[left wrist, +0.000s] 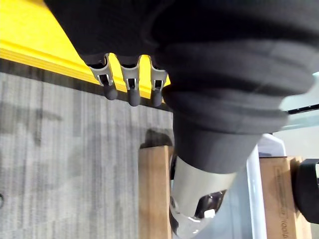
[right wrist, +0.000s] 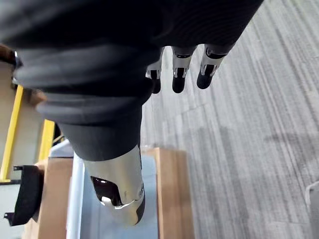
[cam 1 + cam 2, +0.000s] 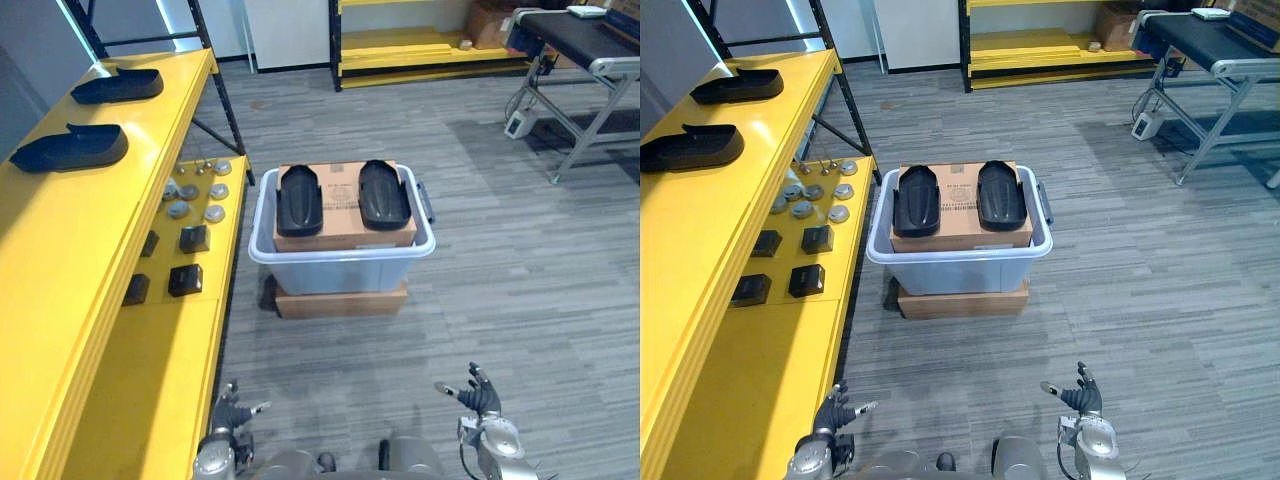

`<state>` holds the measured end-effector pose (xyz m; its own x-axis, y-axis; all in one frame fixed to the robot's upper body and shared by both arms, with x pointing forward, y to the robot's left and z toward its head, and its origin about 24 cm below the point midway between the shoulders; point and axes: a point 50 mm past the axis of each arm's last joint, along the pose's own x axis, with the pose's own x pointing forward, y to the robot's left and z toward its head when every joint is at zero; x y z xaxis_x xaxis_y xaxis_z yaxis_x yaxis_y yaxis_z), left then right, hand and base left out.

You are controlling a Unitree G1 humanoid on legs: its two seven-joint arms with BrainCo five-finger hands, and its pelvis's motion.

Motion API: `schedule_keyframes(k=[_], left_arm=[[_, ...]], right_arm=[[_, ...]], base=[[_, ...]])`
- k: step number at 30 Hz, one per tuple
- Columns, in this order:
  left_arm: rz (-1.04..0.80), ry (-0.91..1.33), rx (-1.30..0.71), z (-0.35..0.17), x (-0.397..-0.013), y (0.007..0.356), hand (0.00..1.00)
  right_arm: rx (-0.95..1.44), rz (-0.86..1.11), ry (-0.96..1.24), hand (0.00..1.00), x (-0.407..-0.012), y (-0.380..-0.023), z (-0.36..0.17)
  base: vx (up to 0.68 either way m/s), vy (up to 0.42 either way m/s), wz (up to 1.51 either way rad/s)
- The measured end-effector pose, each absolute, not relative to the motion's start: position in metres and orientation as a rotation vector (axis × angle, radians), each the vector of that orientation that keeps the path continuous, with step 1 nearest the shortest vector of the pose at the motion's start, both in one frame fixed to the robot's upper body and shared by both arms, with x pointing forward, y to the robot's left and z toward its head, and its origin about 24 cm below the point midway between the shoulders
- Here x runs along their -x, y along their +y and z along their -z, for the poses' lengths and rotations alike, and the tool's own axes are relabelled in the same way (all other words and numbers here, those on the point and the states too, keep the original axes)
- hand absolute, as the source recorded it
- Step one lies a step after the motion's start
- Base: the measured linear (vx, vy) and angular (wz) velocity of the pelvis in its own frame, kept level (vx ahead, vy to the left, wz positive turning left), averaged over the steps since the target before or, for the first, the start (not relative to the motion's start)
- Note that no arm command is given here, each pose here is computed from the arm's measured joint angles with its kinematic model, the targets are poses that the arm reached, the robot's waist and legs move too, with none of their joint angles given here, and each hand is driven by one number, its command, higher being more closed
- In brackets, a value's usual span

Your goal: Walk over and take plastic housings, then place them on the shelf

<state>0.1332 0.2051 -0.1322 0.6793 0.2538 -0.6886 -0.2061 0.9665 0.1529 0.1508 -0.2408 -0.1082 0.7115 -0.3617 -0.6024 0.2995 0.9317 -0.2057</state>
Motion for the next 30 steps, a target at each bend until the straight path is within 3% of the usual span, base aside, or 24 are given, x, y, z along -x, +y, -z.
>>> schedule_keyframes(k=[10,24,30], left_arm=[[-0.279,0.776,0.03,0.134,-0.13,0.185,0.0],[-0.279,0.855,-0.037,0.142,-0.114,0.202,0.0],[-0.28,0.881,-0.074,0.143,-0.102,0.21,0.0]], right_arm=[[0.023,0.344,0.652,0.0,-0.152,-0.218,0.107],[-0.016,0.624,0.693,0.0,-0.121,-0.267,0.11],[0.083,0.735,0.357,0.0,-0.151,-0.316,0.039]], base=[[0.39,-0.148,0.11],[0.1,0.114,-0.15],[0.03,0.031,-0.2]])
